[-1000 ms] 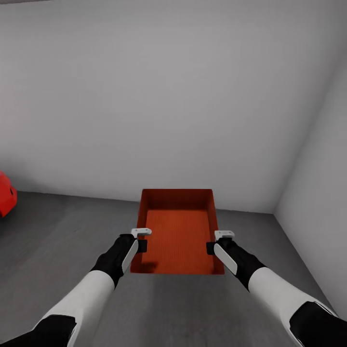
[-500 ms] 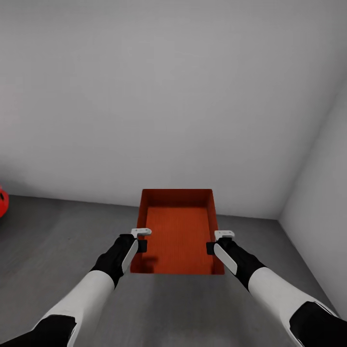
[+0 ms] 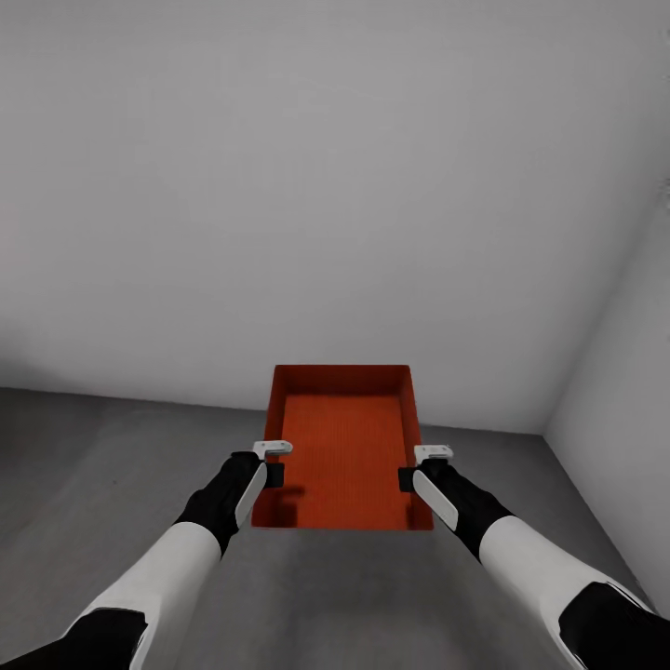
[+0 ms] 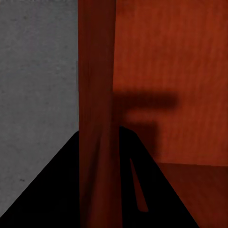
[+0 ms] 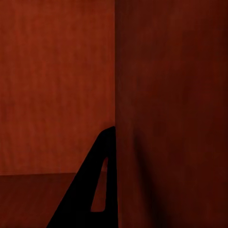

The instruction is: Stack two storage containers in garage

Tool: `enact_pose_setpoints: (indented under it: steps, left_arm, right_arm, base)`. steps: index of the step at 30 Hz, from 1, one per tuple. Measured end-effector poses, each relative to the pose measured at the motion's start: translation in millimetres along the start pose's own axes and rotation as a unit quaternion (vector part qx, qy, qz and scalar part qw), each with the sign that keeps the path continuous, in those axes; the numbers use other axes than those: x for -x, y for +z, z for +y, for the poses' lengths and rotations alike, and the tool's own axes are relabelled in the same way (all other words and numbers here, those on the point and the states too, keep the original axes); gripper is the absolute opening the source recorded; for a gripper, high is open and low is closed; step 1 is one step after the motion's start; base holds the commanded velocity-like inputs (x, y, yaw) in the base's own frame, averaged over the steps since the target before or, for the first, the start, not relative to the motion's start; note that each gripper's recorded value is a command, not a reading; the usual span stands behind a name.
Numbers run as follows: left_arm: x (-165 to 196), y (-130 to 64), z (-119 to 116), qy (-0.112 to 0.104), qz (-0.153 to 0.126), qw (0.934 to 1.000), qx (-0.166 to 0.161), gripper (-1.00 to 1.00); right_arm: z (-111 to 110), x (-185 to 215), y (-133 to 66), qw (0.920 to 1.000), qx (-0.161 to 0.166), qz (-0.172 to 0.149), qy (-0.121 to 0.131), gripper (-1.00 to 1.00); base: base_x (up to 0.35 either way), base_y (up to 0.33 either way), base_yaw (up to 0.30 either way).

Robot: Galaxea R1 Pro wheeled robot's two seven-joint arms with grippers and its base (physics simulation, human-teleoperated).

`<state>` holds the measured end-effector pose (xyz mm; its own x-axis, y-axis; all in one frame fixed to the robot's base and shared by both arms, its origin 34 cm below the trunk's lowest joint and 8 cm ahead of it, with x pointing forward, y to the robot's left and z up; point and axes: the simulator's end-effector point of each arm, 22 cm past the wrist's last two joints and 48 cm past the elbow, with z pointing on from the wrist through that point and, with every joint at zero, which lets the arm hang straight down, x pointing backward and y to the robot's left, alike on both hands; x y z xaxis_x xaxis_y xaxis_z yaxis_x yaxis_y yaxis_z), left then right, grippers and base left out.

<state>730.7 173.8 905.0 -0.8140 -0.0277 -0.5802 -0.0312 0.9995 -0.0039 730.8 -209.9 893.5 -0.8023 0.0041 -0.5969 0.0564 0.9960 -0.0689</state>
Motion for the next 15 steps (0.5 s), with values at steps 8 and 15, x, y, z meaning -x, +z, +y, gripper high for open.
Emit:
enact_pose_setpoints:
  steps: [8, 15]
  left_arm:
    - [-0.1, 0.0, 0.0, 0.0, 0.0, 1.0, 0.0, -1.0]
    - [0.4, 0.0, 0.1, 0.0, -0.001, 1.0, 0.0, -1.0]
  right_arm:
    - [0.0, -0.1, 0.0, 1.0, 0.0, 0.0, 0.0, -1.0]
    - [0.1, 0.3, 0.2, 1.0, 0.0, -0.001, 0.0, -1.0]
  base:
    - [0.323, 0.0, -0.228]
    - [0.289, 0.0, -0.157]
